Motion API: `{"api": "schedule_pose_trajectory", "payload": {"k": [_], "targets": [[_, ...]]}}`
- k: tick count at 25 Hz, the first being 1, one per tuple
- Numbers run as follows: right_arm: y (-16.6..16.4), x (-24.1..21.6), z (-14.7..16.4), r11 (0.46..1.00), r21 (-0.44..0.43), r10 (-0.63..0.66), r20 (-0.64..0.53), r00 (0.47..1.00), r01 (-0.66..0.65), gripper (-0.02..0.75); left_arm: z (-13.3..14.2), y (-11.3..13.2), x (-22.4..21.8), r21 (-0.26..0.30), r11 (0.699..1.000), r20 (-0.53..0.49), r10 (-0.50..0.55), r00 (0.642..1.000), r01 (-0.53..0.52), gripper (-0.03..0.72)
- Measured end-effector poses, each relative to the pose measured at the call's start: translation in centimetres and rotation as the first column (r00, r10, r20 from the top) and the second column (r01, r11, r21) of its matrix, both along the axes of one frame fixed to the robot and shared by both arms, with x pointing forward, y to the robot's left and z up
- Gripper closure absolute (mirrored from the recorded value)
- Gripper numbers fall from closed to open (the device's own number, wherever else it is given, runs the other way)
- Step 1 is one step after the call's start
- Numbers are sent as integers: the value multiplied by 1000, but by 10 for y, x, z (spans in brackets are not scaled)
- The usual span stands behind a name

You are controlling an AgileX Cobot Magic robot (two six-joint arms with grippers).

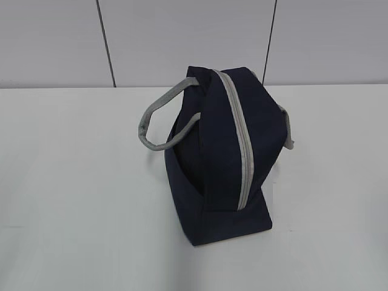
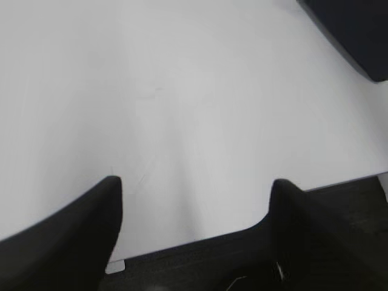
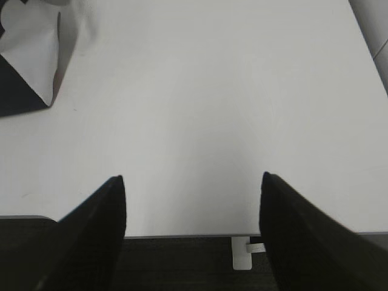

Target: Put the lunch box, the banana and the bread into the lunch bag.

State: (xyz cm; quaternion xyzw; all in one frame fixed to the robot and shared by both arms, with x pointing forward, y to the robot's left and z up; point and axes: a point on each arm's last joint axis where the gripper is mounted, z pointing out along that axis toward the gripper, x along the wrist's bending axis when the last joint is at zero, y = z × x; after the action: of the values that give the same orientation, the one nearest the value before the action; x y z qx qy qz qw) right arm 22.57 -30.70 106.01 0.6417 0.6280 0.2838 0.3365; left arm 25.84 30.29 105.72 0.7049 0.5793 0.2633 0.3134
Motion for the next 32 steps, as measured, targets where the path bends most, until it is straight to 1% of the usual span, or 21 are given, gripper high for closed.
{"api": "schedule_pose_trajectory", "payload": {"k": [3,6,12,22,26,29,32], "targets": [[0,7,-10,1000,2,0,-12,1000,0,209,-2,-1,4,-7,1000,29,-3,1000,4,181],[0,10,-11,1000,2,2,15,1000,-2,209,-2,-1,4,-7,1000,32,-4,999,4,187],[0,12,-12,1000,3,1,23,1000,-2,209,-2,-2,4,-14,1000,30,-7,1000,7,224],[0,12,-11,1000,3,2,29,1000,-2,209,-2,-2,4,-18,1000,31,-3,1000,4,232],[0,12,-11,1000,3,2,29,1000,-2,209,-2,0,-1,-26,999,62,34,998,-32,245],[0,11,-11,1000,3,2,31,1000,-2,209,-1,2,-6,-36,996,91,90,992,-87,255],[0,6,-12,1000,4,2,69,998,-2,209,-1,3,-13,-47,988,131,155,979,-150,260]]}}
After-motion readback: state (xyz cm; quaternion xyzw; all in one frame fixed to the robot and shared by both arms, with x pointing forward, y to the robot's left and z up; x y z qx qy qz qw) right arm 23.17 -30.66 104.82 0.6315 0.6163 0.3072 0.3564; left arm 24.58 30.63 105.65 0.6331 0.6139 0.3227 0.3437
